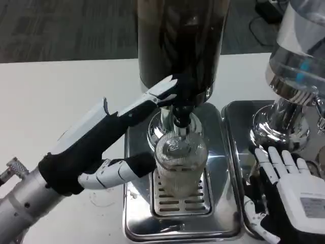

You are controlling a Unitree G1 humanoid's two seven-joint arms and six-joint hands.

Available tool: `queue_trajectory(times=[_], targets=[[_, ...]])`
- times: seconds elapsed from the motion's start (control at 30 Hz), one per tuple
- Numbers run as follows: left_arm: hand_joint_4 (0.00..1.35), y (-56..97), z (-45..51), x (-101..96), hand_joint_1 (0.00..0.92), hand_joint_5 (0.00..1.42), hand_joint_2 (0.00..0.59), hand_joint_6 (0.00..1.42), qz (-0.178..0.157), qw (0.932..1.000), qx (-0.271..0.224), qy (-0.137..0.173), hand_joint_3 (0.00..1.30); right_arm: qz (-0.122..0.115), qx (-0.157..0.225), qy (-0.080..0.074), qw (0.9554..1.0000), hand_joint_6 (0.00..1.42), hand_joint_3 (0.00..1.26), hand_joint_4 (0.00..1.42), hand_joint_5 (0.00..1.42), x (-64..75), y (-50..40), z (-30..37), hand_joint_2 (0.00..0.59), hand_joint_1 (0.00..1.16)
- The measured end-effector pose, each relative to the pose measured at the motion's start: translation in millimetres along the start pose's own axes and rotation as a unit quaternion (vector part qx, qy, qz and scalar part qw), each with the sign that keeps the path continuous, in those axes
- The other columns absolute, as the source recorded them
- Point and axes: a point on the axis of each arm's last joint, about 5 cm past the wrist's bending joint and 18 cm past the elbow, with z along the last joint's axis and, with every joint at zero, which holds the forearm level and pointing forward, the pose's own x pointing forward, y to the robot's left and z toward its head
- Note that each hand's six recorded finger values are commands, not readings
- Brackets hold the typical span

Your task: Grasp the cup under the faucet to collect the drink, then remove the cup.

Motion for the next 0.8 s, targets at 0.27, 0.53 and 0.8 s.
queue_trajectory(times=[0.27,0.53,0.8], targets=[[0.0,9.9,2.1,3.2,0.0,0.22,0.191,0.19,-0.03,0.9993,0.02,-0.002,0.13,-0.001,0.005,0.002,1.0,0.0,0.06,0.0,0.0,0.6,0.6,0.9,0.552,0.27],[0.0,20.1,5.3,9.6,0.0,0.23,0.205,0.2,-0.069,0.9962,0.051,-0.013,0.15,-0.001,0.006,0.002,1.0,0.0,0.07,0.0,0.0,1.2,0.9,0.9,0.551,0.27],[0.0,21.2,5.9,12.2,0.0,0.23,0.218,0.2,-0.085,0.9947,0.054,-0.018,0.16,-0.004,0.008,0.003,1.0,0.0,0.07,0.0,0.0,1.3,1.4,1.6,0.55,0.27]])
